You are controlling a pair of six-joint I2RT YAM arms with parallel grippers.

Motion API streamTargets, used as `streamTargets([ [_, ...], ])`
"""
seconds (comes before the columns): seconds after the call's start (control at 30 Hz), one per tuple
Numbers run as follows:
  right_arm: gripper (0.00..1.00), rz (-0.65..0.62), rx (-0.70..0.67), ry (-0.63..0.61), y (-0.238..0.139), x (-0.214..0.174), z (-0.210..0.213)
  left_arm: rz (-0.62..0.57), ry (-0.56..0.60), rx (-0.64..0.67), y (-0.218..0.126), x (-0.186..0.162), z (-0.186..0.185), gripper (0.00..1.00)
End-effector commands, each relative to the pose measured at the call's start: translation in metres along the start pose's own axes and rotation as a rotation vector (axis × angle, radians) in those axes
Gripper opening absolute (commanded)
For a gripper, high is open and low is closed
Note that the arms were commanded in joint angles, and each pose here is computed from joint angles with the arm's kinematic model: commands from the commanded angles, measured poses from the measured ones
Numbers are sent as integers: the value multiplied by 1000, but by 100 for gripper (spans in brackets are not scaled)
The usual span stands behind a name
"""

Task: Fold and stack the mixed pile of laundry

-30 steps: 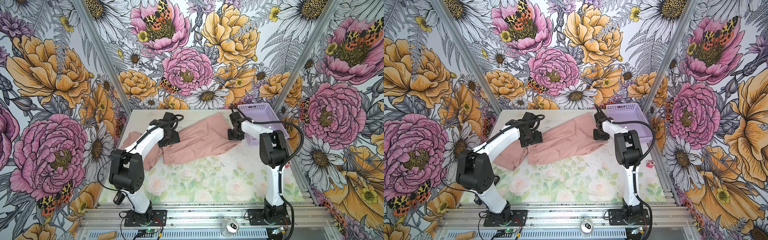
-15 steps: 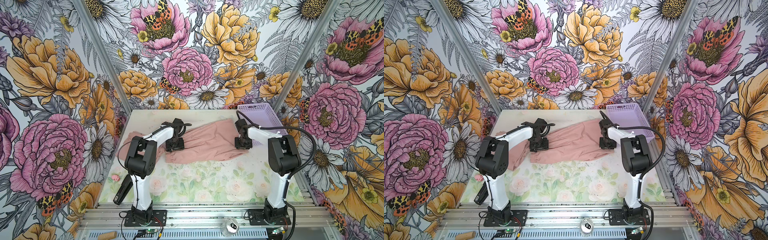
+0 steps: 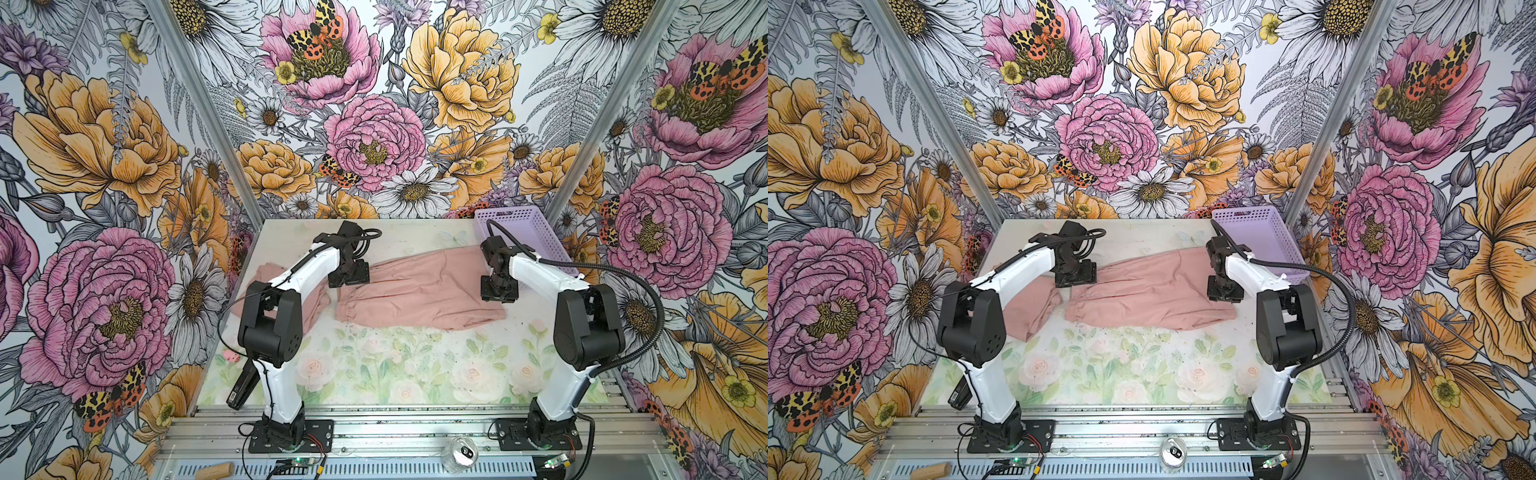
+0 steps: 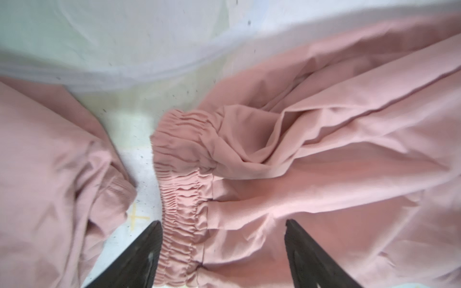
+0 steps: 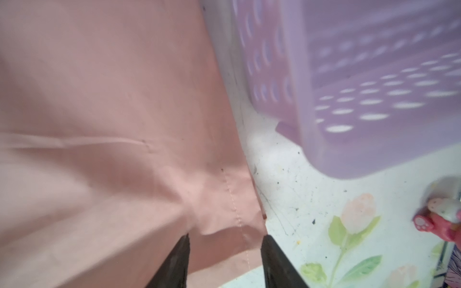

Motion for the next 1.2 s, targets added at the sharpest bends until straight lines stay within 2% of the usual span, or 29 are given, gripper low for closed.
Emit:
streamTargets([
  [0.0,52,-46,58,-6,-22,8,20,-41,-24,40,-8,7,10,79],
  [0.2,53,-55,103,-74,-24,14,59,-9,-9,75,11,-11,14,81],
  [0.3,53,-61,119,-97,-25,15,75,-12,11,100,20,-16,18,87],
  [0.4,54,-59,131,-107,-25,13,84,-9,18,110,29,-20,20,97],
  [0.5,54,-50,136,-117,-24,9,88,5,9,108,39,-23,22,97],
  [0.67,54,-44,134,-123,-22,4,89,49,-3,96,58,-31,24,94],
  [0.97,54,-48,140,-125,-24,3,90,79,-43,109,82,-37,30,82],
  [1.17,54,-52,141,-128,-26,4,89,92,-95,45,92,-44,37,76],
])
Point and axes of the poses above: each gripper's point midway between its finger pads, its own y axis out along the fingers, its own z axis along the line the jaws close on, x = y × z, the point moved 2 cm from there along -y, back along the fingers, and after that the axes turned 10 degrees about y, right-handed, at the moved point
